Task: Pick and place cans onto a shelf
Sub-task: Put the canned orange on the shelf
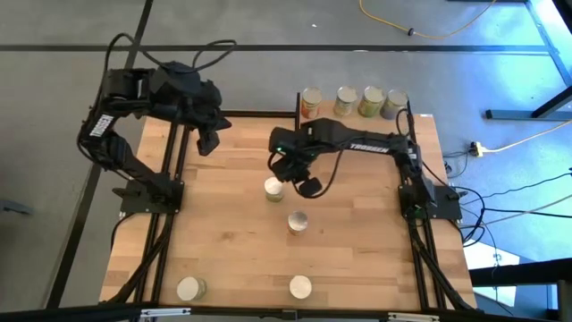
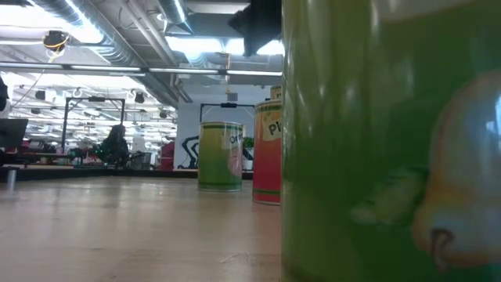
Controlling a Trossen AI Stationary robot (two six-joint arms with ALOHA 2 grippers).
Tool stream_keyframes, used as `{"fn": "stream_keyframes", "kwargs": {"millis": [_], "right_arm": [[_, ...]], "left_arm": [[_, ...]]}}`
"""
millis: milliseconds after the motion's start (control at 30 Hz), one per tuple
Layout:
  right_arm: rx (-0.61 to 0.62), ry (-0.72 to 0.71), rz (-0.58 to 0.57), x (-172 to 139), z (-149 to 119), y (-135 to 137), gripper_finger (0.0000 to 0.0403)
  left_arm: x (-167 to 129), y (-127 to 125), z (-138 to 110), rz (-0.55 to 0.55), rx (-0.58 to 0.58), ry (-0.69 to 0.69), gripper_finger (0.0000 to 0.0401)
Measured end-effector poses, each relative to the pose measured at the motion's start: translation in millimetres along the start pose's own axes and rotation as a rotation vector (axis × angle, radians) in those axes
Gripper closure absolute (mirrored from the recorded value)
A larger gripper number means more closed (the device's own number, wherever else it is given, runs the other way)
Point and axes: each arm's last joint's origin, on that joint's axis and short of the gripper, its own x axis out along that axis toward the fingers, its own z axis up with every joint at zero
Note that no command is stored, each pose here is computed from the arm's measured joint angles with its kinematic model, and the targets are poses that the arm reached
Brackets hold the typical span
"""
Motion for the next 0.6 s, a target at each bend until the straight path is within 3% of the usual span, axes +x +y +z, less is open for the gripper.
{"fn": "stream_keyframes", "kwargs": {"millis": [100,367,600], "right_arm": [[-0.004,0.032,0.023,19,0,-4,0.0301],[-0.193,0.1,0.094,62,3,-4,0.029],[-0.335,0.099,0.118,73,10,6,0.0289]], "left_arm": [[-3,0,-1,-0.002,-0.011,-0.009,0.0401],[-19,2,-7,-0.053,-0.013,-0.035,0.0401],[-26,3,-10,-0.056,-0.016,-0.054,0.0401]]}}
